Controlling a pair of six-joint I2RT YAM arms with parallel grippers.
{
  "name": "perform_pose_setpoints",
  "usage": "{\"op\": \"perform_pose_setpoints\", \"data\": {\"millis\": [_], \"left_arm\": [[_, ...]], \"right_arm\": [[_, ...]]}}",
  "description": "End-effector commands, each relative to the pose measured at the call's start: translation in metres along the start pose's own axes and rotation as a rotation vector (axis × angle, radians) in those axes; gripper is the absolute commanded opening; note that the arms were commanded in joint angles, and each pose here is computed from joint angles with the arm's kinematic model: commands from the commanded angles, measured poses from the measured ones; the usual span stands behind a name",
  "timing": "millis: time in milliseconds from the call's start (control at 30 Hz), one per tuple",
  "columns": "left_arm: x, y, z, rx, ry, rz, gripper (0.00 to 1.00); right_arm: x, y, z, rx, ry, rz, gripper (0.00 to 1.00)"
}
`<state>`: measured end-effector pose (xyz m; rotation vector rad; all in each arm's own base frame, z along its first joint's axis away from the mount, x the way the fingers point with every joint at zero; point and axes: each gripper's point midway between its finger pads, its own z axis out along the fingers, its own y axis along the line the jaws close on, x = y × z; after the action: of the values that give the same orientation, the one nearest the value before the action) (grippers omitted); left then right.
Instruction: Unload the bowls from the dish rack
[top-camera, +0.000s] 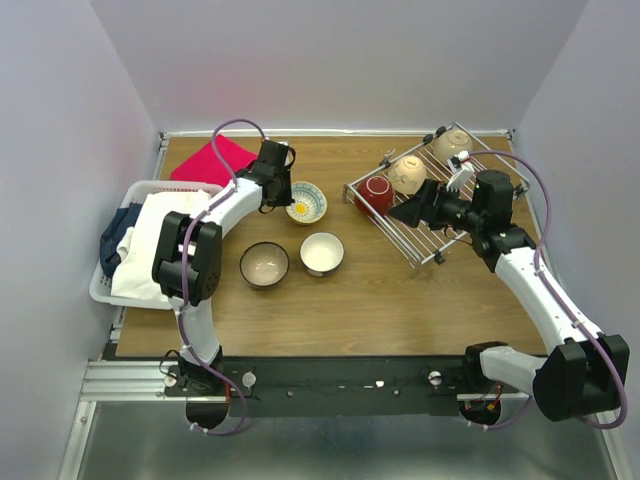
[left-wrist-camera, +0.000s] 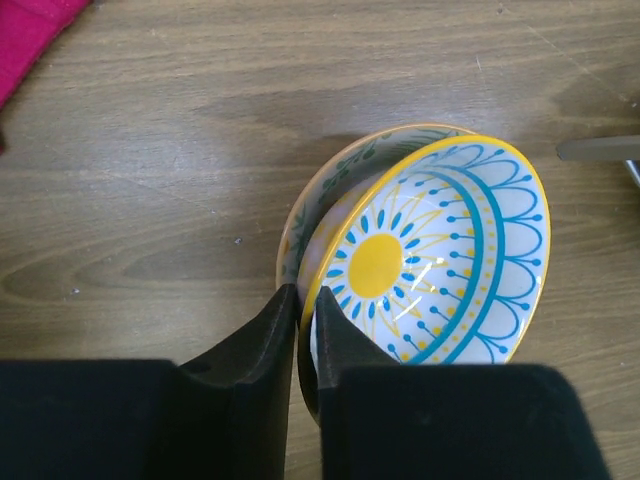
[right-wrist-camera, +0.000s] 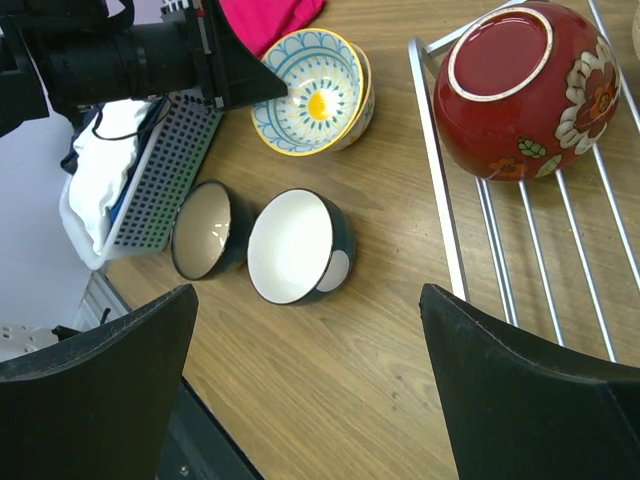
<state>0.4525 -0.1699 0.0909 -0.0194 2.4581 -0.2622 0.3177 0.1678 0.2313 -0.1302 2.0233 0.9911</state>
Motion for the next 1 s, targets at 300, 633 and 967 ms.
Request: {"op": "perform_pose_setpoints", "data": {"millis": [300, 633, 967], "left_arm": [[-0.034, -0.015, -0.041, 0.073, -0.113, -0.002, 0.64], [-0.033, -0.009, -0.111, 0.101, -0.23, 0.025, 0.9], [0.011, 0.031, -0.191, 0.049, -0.432, 0.107, 0.99]], "right_arm": [[-0.012, -0.01, -0.001, 0.082, -0.025, -0.027, 1.0], [-0.034, -0.035, 0.005, 0.233, -0.093, 0.037, 1.0], [-0.05, -0.071, 0.031, 0.348, -0.141, 0.193, 1.0]]}}
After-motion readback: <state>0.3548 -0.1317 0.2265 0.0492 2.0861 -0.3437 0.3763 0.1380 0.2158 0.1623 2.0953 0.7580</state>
